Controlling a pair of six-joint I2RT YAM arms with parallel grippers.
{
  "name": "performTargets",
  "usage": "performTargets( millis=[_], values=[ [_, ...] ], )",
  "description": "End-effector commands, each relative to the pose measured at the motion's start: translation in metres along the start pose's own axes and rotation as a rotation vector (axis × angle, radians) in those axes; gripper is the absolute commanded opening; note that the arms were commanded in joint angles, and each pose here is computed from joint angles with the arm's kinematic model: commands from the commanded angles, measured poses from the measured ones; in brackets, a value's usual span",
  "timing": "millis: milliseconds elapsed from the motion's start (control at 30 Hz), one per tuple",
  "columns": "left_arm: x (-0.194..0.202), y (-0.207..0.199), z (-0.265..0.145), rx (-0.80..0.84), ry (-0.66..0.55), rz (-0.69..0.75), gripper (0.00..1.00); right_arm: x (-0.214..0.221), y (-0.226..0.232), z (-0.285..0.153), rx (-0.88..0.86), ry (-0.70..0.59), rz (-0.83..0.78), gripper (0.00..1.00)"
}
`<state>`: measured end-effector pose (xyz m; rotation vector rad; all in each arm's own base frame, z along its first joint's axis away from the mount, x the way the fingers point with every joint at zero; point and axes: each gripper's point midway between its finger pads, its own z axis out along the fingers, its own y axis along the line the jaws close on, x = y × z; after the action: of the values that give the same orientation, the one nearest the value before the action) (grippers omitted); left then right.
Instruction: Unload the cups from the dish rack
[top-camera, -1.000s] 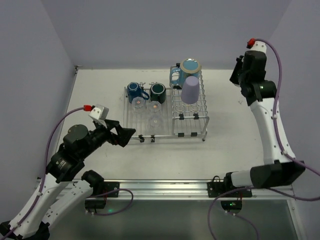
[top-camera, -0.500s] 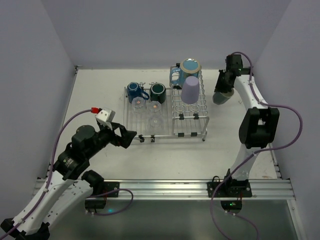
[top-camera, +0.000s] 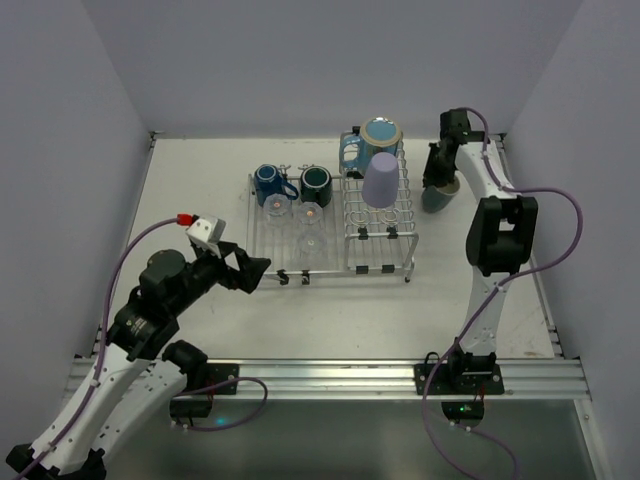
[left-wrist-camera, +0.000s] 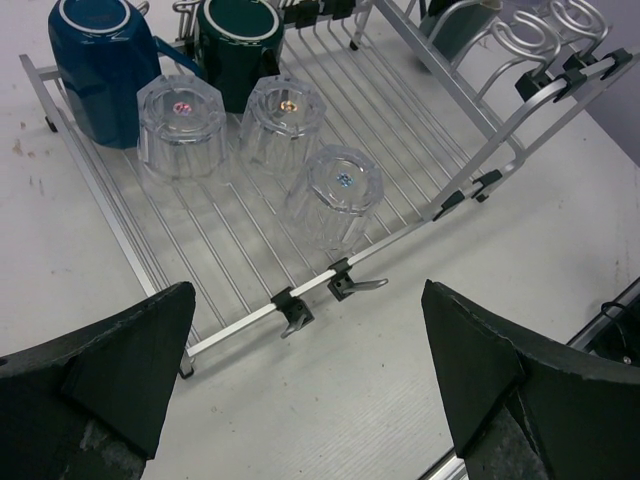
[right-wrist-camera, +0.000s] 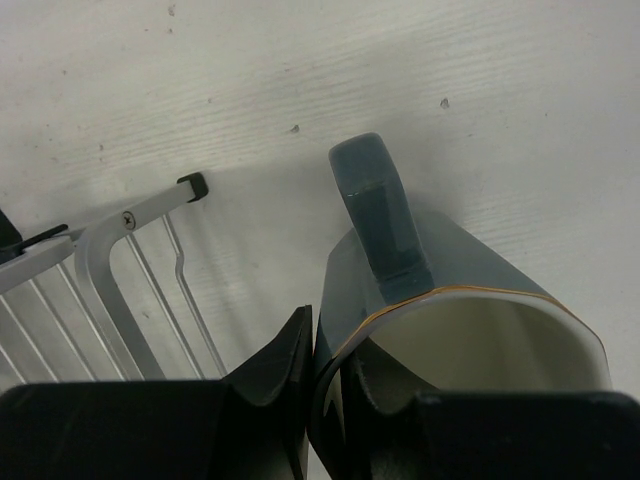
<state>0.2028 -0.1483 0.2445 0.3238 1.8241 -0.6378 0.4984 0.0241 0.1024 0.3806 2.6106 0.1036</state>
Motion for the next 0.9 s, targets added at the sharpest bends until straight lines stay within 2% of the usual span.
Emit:
performTargets(
  millis=[0,167,233,333,367,433,500,600,767,800,833,867],
  values=[
    [-0.01,-0.003,0.001,0.032,-0.043,0.027,1.0,-0.02,0.003,-0.016,0.015,-0.055,-0.023,0.0],
    [-0.008,-0.003,0.003,0.033,-0.035,0.027,1.0,-0.013,0.001,-0.004,0.038,-0.032,-0.027,0.01],
    [-0.008,-0.002,0.004,0.028,-0.033,0.025,1.0,-0.015,0.003,-0.007,0.036,-0.043,-0.029,0.11],
    [-0.008,-0.001,0.004,0.028,-0.032,0.025,1.0,-0.019,0.006,-0.011,0.029,-0.057,-0.03,0.2],
    [-0.008,-0.001,0.005,0.027,-0.03,0.026,1.0,-0.021,0.006,-0.013,0.03,-0.064,-0.029,0.31],
    [-0.008,0.0,0.005,0.025,-0.028,0.024,1.0,-0.024,0.007,-0.018,0.028,-0.078,-0.032,0.43],
    [-0.007,0.001,0.006,0.022,-0.023,0.022,1.0,-0.034,0.011,-0.039,0.01,-0.133,-0.027,0.53],
    [-0.005,0.001,0.008,0.022,-0.015,0.019,1.0,-0.039,0.01,-0.05,0.005,-0.166,-0.021,0.55],
    [-0.003,0.003,0.009,0.019,-0.007,0.019,1.0,-0.048,0.008,-0.11,-0.011,-0.303,0.017,0.59],
    [-0.003,0.003,0.009,0.017,-0.007,0.019,1.0,-0.054,0.009,-0.121,-0.027,-0.357,0.031,0.63],
    [-0.004,0.004,0.009,0.016,-0.007,0.019,1.0,-0.039,0.003,-0.119,-0.02,-0.349,0.038,0.68],
    [-0.003,0.004,0.009,0.016,-0.006,0.018,1.0,-0.042,0.005,-0.156,-0.057,-0.435,0.062,0.71]
  ],
)
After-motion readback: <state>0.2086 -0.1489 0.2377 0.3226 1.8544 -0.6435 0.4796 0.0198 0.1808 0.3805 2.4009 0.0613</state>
